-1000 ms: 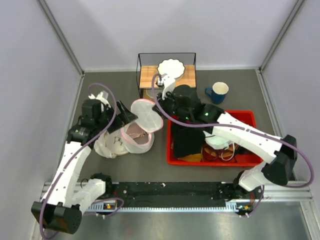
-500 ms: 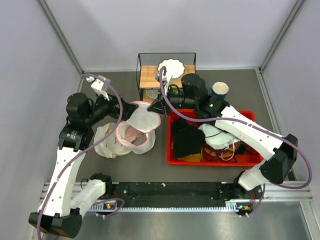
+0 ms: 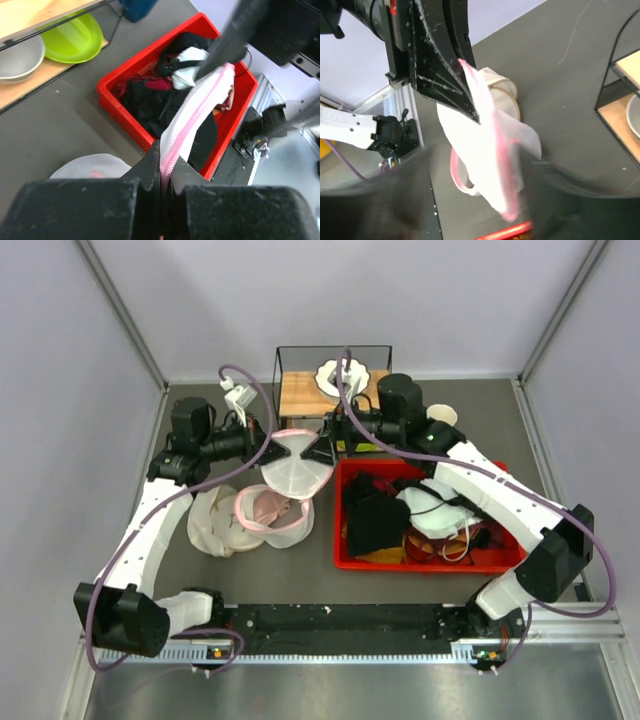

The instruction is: Unzip the laundry bag and remove the bra

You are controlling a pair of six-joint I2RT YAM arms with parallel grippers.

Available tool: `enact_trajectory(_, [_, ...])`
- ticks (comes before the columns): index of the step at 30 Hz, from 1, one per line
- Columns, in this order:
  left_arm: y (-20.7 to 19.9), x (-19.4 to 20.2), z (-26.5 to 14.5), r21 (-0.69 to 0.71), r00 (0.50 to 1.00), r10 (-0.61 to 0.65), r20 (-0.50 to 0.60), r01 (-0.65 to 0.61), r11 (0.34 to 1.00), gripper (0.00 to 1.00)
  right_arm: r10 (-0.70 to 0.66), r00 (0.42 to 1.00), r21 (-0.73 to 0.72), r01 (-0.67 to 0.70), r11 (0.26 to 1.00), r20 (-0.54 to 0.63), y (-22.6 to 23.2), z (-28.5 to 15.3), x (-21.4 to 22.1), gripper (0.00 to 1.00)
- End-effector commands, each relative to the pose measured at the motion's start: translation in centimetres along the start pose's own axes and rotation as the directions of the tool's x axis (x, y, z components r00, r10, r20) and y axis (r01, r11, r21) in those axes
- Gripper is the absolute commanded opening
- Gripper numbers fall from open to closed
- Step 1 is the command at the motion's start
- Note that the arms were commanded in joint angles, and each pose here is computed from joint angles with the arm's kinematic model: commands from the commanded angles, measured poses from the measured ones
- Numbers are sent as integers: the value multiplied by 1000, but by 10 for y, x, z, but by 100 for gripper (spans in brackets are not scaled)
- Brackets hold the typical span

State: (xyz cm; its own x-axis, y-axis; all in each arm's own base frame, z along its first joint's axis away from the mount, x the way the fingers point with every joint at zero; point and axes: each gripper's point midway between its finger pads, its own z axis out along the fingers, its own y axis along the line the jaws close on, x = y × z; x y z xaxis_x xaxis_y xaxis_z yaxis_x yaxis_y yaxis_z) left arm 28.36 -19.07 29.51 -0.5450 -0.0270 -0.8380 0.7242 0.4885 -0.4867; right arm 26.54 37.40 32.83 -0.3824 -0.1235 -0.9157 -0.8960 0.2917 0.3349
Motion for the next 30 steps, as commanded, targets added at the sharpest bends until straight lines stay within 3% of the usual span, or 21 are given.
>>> enact_trajectory(1, [7, -37, -3, -108, 994, -45, 102, 56, 992, 0, 16, 993, 83, -26, 996, 116, -9, -12, -37, 94])
enact_trajectory(3, [10, -43, -2, -139, 988, -83, 128, 100, 985, 0, 69, 990, 179, -90, 980, 122, -24, -17, -25, 99])
enact_trajectory(7, [23, -50, -3, -236, 974, -119, 194, 164, 958, 0, 194, 962, 432, -261, 863, 193, -68, -39, 10, 99])
enact_trajectory(8, [24, -50, -2, -241, 969, -139, 204, 187, 952, 0, 249, 952, 459, -304, 835, 177, -74, -40, 37, 99])
enact_trajectory(10, [29, -55, -3, -274, 960, -142, 242, 208, 939, 0, 333, 911, 482, -411, 773, 243, -73, -45, 51, 99])
enact_trajectory(11, [28, -55, -2, -278, 957, -150, 250, 219, 935, 0, 375, 901, 490, -433, 757, 219, -70, -40, 78, 99])
enact_trajectory(13, [32, -57, -1, -297, 950, -152, 273, 233, 926, 0, 423, 874, 482, -485, 729, 240, -63, -30, 92, 99])
enact_trajectory(18, [46, -55, 6, -341, 934, -197, 297, 297, 892, 0, 473, 864, 428, -497, 755, 170, -25, 16, 119, 99])
enact_trajectory(22, [49, -50, 8, -372, 930, -206, 305, 316, 873, 0, 500, 856, 436, -502, 747, 130, -24, 39, 133, 98])
enact_trajectory(28, [40, -58, -1, -369, 923, -195, 333, 318, 873, 0, 543, 833, 469, -525, 711, 109, -36, 53, 158, 76])
enact_trajectory(30, [40, -54, -5, -389, 929, -194, 315, 312, 867, 0, 523, 844, 485, -508, 712, 116, -41, 49, 159, 51])
